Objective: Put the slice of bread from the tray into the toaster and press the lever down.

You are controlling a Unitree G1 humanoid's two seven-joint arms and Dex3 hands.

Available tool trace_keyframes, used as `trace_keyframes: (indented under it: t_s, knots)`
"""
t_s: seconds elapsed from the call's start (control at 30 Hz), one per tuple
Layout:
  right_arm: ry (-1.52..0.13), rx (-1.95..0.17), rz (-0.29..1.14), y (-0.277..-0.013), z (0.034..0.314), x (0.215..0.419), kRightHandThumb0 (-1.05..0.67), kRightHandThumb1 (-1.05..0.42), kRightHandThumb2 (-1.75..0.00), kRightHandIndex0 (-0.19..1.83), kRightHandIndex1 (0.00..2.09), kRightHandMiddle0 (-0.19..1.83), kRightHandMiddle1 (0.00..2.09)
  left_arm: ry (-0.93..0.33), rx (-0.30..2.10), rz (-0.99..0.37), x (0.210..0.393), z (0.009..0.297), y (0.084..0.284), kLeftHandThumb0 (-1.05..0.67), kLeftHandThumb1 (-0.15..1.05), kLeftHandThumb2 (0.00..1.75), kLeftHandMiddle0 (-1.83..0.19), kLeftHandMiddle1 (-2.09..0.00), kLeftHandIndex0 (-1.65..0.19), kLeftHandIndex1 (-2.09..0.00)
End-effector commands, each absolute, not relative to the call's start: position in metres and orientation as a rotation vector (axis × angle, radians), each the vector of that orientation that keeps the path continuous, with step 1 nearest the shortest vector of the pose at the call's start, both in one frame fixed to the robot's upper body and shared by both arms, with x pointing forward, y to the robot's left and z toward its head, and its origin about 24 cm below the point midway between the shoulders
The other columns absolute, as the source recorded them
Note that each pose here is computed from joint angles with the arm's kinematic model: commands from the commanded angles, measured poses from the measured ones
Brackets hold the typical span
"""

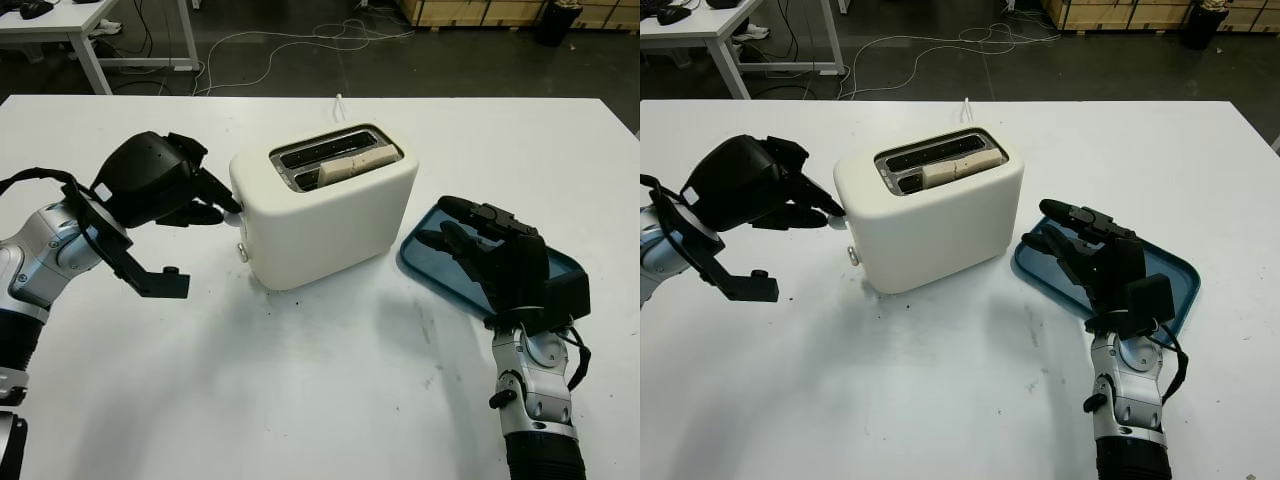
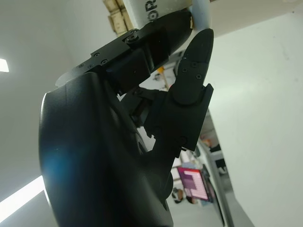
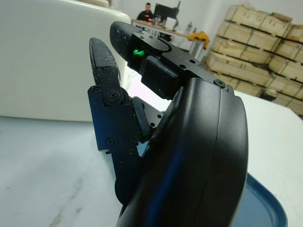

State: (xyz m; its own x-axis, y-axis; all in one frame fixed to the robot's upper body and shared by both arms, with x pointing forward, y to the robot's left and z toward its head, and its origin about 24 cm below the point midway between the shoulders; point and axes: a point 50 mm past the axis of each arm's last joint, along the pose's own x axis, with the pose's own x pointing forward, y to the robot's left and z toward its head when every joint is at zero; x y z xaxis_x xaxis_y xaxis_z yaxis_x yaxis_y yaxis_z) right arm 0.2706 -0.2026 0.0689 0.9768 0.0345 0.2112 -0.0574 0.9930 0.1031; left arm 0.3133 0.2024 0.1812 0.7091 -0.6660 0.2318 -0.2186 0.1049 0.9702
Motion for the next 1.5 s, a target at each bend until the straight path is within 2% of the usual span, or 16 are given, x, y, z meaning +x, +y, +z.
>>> trace_keyframes:
  t_s: [0.0,0.17,0.57,0.77,0.9,1.1,1.23,1.33,1.47]
  knots:
    - [-0.237,0.1,0.04,-0.204,0.072,0.27,-0.44,-0.92,0.0,1.31,0.0,1.13,0.0,-0.771,1.466,-0.407,0.314,0.177,0.197,-0.38,0.79,0.0,-0.82,-1.62,-1.31,0.0]
    - [-0.241,0.101,0.044,-0.203,0.072,0.27,-0.43,-0.92,0.0,1.32,0.01,1.13,0.0,-0.769,1.457,-0.426,0.313,0.17,0.196,-0.38,0.8,0.0,-0.85,-1.56,-1.33,-0.01]
    - [-0.239,0.101,0.041,-0.205,0.07,0.27,-0.44,-0.92,0.0,1.32,0.0,1.13,0.0,-0.741,1.449,-0.463,0.312,0.157,0.193,-0.38,0.78,0.0,-0.84,-1.63,-1.32,0.0]
    - [-0.231,0.107,0.037,-0.204,0.07,0.269,-0.44,-0.91,0.0,1.32,0.0,1.13,0.0,-0.638,1.394,-0.553,0.307,0.128,0.191,-0.37,0.79,0.01,-0.81,-1.61,-1.29,0.0]
    - [-0.227,0.103,0.036,-0.204,0.069,0.269,-0.43,-0.92,0.0,1.32,0.0,1.13,0.0,-0.532,1.262,-0.599,0.299,0.092,0.179,-0.35,0.82,0.01,-0.72,-1.69,-1.24,0.0]
    - [-0.227,0.102,0.032,-0.204,0.068,0.27,-0.42,-0.91,0.0,1.32,0.01,1.14,0.0,-0.5,1.129,-0.653,0.283,0.046,0.139,-0.4,0.85,0.01,-0.69,-1.72,-1.24,-0.01]
    - [-0.228,0.104,0.022,-0.205,0.067,0.271,-0.42,-0.91,0.0,1.33,0.01,1.14,0.0,-0.475,1.108,-0.693,0.279,0.037,0.135,-0.36,0.84,0.0,-0.78,-1.52,-1.25,-0.01]
    - [-0.225,0.115,0.023,-0.205,0.065,0.271,-0.43,-0.91,0.0,1.34,0.01,1.14,0.0,-0.476,1.13,-0.693,0.281,0.039,0.137,-0.33,0.84,0.0,-0.73,-1.63,-1.25,-0.01]
    - [-0.221,0.105,0.023,-0.204,0.066,0.272,-0.43,-0.91,0.0,1.33,0.01,1.14,0.0,-0.479,1.18,-0.68,0.284,0.043,0.141,-0.37,0.87,0.01,-0.69,-1.72,-1.23,0.0]
